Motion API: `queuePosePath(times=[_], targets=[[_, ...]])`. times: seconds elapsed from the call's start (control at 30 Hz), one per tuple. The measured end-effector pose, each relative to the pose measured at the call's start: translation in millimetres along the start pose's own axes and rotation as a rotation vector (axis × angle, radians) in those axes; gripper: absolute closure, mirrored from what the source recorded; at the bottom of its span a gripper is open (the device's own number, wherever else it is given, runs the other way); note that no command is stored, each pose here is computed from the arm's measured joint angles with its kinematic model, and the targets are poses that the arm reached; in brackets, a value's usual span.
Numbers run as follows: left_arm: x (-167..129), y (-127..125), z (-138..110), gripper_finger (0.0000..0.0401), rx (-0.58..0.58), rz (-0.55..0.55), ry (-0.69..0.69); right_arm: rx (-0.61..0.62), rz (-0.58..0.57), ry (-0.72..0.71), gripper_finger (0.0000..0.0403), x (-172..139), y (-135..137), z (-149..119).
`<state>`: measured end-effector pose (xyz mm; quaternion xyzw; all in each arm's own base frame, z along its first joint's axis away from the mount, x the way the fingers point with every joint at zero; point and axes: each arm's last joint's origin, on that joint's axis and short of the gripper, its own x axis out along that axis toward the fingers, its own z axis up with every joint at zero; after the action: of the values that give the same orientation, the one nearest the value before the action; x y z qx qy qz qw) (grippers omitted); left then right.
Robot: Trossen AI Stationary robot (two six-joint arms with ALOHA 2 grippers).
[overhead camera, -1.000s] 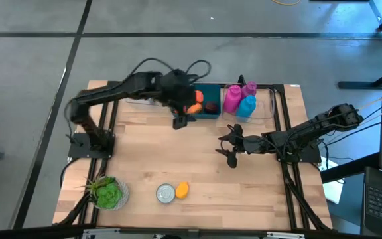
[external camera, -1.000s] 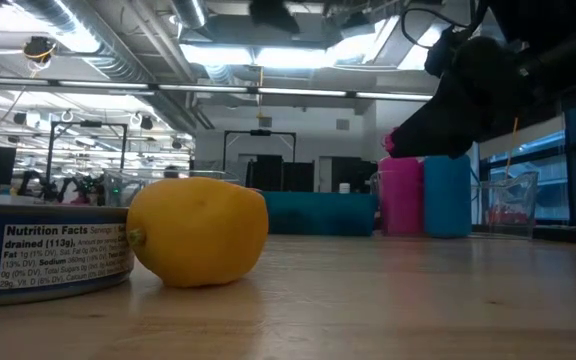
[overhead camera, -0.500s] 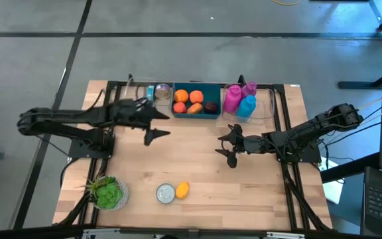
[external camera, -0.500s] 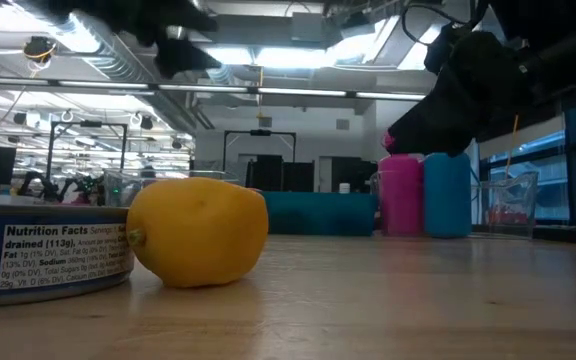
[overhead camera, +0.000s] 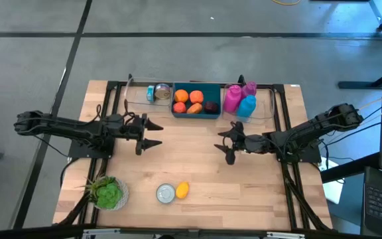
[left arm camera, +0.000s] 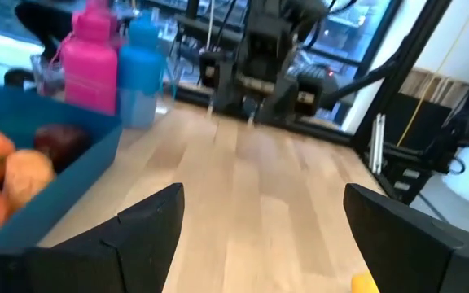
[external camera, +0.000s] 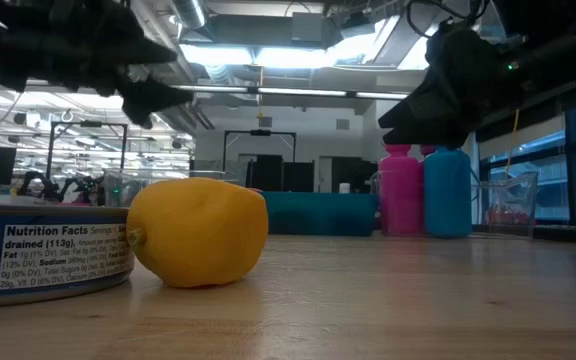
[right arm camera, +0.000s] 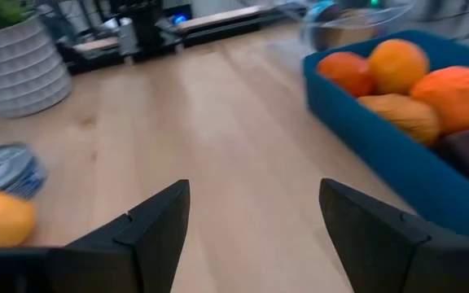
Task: Pick & Place Food Item
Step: Put the lemon into the blue bin
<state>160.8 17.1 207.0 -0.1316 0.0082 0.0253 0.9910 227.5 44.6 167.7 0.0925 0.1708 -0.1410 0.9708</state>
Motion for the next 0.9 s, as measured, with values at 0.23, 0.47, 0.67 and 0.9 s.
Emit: queuePosePath(times=[0.23, 0.47, 0.67, 0.9], targets=[[-2, 3, -11, 0.0075, 0.059, 0.011, 0.034, 0.000, -0.108, -0.041, 0.0131, 0, -3, 1], [-2, 2, -2, 0.0075, 0.064, 0.044, -0.064, -0.011, -0.141, -0.031, 0.0131, 9, -5, -5], [-2, 0, 4, 0.0075, 0.081, 0.028, -0.133, -0.017, -0.043, 0.026, 0.0131, 23, -4, -16], [-3, 1, 7, 0.0075, 0.119, 0.068, -0.167, -0.112, -0.017, -0.070, 0.0131, 39, -5, -18]])
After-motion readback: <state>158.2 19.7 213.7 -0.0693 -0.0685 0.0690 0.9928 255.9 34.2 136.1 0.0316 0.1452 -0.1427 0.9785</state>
